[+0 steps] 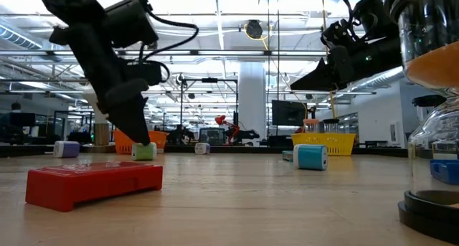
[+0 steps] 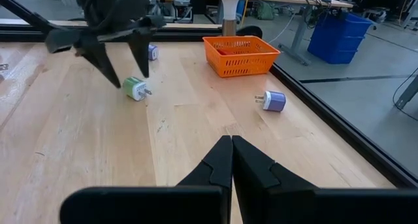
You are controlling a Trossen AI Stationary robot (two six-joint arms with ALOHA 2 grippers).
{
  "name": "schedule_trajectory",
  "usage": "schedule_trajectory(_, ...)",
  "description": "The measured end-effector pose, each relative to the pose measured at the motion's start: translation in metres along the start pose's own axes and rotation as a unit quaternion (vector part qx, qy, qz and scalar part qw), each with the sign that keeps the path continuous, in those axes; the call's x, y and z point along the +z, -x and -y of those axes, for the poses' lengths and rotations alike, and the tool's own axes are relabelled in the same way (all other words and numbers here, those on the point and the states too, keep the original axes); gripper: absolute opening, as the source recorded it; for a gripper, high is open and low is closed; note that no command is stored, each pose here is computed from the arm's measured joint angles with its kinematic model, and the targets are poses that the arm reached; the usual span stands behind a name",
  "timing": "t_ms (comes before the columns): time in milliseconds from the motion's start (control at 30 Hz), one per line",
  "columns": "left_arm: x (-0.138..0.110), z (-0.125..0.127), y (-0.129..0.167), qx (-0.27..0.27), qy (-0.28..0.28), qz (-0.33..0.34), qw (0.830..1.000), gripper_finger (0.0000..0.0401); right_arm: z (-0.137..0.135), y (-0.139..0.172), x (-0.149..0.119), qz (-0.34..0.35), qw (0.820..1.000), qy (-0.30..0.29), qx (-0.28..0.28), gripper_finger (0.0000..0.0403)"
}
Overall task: Pick & Place Office items
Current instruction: Put the top green charger adapter into the green bin
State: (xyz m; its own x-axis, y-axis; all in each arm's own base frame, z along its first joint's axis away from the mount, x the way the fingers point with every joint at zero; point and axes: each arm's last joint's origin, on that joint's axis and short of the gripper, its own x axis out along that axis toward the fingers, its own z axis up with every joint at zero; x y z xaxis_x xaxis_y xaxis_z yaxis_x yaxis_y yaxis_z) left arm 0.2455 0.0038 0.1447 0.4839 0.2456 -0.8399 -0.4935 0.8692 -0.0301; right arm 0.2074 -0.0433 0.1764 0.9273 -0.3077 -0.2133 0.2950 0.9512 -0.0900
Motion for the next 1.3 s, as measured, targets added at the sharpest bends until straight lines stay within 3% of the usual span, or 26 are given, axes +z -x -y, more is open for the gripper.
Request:
schedule_trajectory(200,-0.005,0.000,-0.012,0.013,-0.009,-0.025,1.000,0.0219,0.000,0.000,0.000,0.000,1.000,0.000,0.000,0.0000)
schedule_trajectory(367,-0.006,0.001,-0.013,0.020,-0.025,-0.021,0.999,0.0159,0.000,0.000,0.000,0.000,1.000,0.000,0.000,0.0000)
schedule_trajectory(500,-0.003,0.004,-0.012,0.041,-0.033,0.018,0.998,0.0130,0.000,0.000,-0.001,-0.003,1.000,0.000,0.000,0.0000)
schedule_trajectory(633,-0.003,0.006,-0.017,0.012,-0.035,0.099,0.994,0.0130,0.000,0.000,-0.002,-0.011,1.000,-0.017,0.001,0.0000)
schedule_trajectory(833,-0.013,0.000,-0.016,-0.050,-0.040,0.288,0.956,0.0130,0.002,-0.001,0.001,-0.008,0.996,-0.091,-0.002,0.0000)
schedule_trajectory(967,-0.013,-0.004,-0.016,-0.067,-0.055,0.365,0.927,0.0130,0.001,-0.009,0.011,-0.028,0.990,-0.140,-0.005,0.0002)
schedule_trajectory(1133,-0.001,0.001,-0.034,-0.052,-0.092,0.380,0.919,0.0130,-0.004,-0.032,0.023,-0.097,0.977,-0.188,-0.007,0.0035)
schedule_trajectory(1300,0.017,0.009,-0.058,0.017,-0.109,0.377,0.919,0.0130,-0.010,-0.065,0.027,-0.160,0.955,-0.248,0.012,0.0096)
